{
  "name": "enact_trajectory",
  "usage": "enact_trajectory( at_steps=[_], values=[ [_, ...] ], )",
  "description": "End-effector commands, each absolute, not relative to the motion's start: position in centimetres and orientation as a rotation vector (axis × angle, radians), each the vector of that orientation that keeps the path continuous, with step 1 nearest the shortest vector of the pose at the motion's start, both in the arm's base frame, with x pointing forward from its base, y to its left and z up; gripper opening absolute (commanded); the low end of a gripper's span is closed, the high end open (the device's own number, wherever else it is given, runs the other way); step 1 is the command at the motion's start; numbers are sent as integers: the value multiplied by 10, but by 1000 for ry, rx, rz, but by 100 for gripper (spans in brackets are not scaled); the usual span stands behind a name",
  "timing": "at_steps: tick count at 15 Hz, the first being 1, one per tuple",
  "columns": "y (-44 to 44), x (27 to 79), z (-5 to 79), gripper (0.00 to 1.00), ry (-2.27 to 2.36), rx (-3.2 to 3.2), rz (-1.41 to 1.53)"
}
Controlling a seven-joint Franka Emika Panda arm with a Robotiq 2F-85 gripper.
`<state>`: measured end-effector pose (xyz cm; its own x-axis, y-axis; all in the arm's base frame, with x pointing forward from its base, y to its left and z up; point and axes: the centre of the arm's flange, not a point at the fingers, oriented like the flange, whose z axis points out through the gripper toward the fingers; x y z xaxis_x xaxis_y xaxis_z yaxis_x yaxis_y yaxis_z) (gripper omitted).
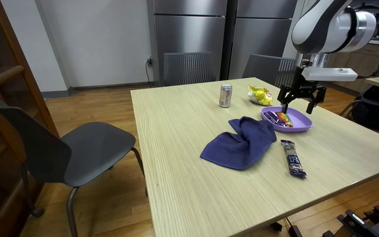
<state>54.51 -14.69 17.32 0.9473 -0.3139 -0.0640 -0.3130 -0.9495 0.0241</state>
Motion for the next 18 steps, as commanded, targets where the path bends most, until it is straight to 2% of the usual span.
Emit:
enact_trajectory(
  at_steps=[1, 10, 18],
  values=[
    [-125, 513, 187, 100, -543, 3076, -84],
    [-93, 475, 175, 100, -633, 3059, -152],
    [-75, 462, 161, 100, -740, 3040, -205]
  ],
)
